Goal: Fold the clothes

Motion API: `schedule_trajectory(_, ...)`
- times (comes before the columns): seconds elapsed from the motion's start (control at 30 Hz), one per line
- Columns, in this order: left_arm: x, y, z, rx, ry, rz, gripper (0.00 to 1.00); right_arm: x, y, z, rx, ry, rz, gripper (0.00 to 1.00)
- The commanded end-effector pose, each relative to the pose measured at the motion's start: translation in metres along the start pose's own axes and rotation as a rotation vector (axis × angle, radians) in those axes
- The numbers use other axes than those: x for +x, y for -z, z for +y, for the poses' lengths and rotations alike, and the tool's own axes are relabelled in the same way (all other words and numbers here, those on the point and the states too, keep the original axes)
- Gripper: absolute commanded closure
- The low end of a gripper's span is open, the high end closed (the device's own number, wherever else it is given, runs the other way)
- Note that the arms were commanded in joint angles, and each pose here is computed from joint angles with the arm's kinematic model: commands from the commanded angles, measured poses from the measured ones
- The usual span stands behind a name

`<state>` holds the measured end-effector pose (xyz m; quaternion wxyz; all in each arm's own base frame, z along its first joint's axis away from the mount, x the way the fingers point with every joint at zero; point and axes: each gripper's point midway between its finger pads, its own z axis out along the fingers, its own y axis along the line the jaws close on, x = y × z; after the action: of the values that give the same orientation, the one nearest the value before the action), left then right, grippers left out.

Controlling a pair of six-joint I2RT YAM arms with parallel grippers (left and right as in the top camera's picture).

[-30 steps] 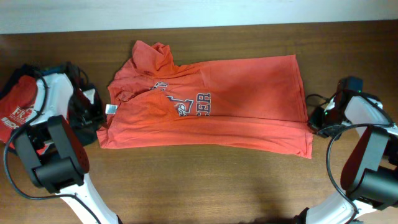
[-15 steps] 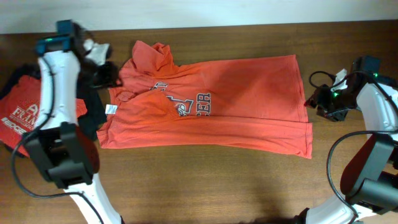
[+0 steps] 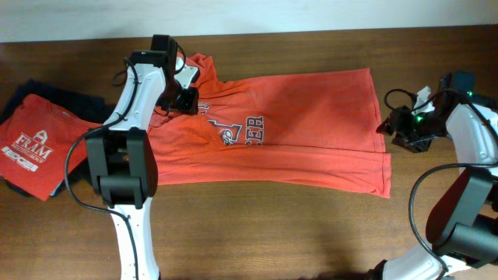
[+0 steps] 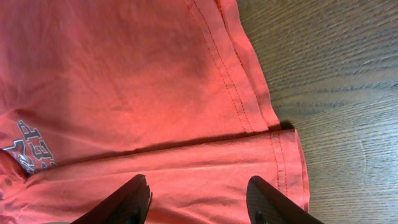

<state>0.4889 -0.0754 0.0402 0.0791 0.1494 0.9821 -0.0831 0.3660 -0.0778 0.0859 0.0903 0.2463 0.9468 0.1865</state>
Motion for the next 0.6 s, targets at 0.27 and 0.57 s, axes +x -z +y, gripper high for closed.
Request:
schedule_trajectory(0.27,-0.008,-0.005,-0.023,-0.009,-0.035,-0.009,0.54,-0.004,0.011,0.009,-0.02,0.037,-0.028,0.44)
schedule_trajectory(0.57,0.002,-0.028,-0.018,-0.018,-0.026,0.05,0.58,-0.003,0.011,0.008,-0.019,0.035,-0.023,0.44)
